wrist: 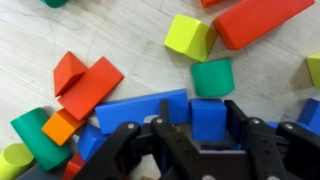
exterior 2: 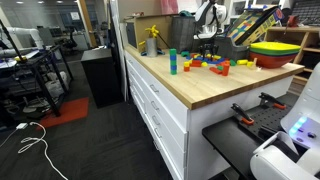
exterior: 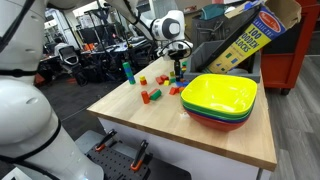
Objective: Put the blue block on top of the yellow block
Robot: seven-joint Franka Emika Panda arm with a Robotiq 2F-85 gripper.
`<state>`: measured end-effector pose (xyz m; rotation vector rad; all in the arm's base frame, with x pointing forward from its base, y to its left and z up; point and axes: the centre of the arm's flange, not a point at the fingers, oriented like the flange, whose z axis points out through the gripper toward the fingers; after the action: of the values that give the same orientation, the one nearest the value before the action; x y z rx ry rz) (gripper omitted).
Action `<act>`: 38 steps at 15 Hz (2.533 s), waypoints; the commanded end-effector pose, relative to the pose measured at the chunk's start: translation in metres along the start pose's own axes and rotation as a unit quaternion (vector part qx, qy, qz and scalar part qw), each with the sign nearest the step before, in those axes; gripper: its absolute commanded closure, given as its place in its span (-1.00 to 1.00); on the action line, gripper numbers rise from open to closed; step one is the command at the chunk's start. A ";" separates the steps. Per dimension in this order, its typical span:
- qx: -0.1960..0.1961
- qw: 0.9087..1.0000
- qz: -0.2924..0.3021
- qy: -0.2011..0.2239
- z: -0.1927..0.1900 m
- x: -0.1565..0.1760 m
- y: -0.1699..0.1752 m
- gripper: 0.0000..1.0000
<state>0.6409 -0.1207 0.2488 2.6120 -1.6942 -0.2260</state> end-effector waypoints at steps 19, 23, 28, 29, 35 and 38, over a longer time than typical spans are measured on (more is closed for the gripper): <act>-0.026 0.968 -0.245 0.035 -0.053 -0.104 0.024 0.84; -0.024 0.961 -0.274 0.026 -0.062 -0.125 0.031 0.84; -0.017 0.951 -0.308 0.023 -0.071 -0.151 0.033 0.84; -0.016 0.948 -0.317 0.021 -0.074 -0.156 0.030 0.84; -0.012 0.934 -0.357 0.006 -0.079 -0.178 0.015 0.84; -0.014 0.926 -0.378 0.000 -0.078 -0.189 0.011 0.84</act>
<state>0.5696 0.0363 0.3372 3.0552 -0.6506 -0.2110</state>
